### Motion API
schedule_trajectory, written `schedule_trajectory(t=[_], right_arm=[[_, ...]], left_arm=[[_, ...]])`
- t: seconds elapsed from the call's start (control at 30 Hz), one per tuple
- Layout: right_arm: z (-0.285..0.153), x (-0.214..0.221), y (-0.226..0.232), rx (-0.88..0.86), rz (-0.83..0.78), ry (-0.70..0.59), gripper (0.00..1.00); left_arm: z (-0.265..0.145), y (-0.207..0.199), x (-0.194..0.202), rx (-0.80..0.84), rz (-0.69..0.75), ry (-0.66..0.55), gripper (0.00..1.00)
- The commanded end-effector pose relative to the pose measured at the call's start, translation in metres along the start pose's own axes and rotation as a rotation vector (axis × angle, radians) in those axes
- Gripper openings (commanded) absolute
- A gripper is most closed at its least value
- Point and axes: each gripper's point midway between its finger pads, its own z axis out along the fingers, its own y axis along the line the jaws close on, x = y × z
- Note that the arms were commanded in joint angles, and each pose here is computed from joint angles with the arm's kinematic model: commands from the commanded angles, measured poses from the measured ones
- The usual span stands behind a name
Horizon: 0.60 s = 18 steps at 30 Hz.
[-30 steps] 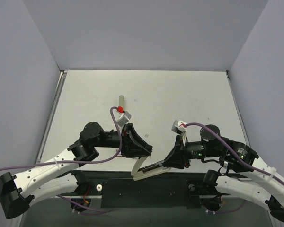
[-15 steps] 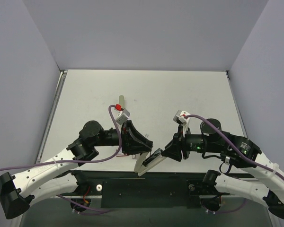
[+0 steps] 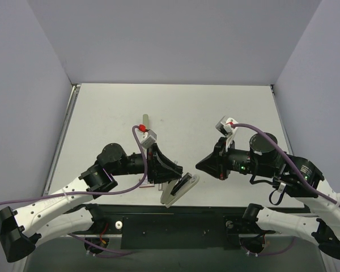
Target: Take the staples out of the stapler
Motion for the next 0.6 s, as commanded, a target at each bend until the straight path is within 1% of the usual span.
schedule_trajectory(t=[0.0,0.03,0.13,0.2,0.37,0.57], right_arm=[[0.015,-0.015,-0.002,0.026,0.098,-0.046,0.0],[0.017,-0.018,-0.004,0.044,0.13,-0.069,0.0],[0.028,-0.016,-0.008,0.055,0.19,-0.083,0.0],[0.035,-0.013,-0.01,0.066,0.232,-0.08,0.0],[0.049,-0.005,-0.025,0.143,0.337,-0.083,0.0],[0.066,0.009,-0.039,0.201,0.413,-0.069,0.0]], left_arm=[[0.0,-0.02,-0.046,-0.004,0.096,-0.124,0.0],[0.0,-0.017,-0.047,-0.019,0.099,-0.13,0.0],[0.001,-0.014,-0.049,-0.041,0.104,-0.135,0.0],[0.001,-0.01,-0.05,-0.058,0.109,-0.135,0.0],[-0.003,0.005,-0.058,-0.15,0.125,-0.181,0.0],[-0.005,0.015,-0.064,-0.214,0.145,-0.206,0.0]])
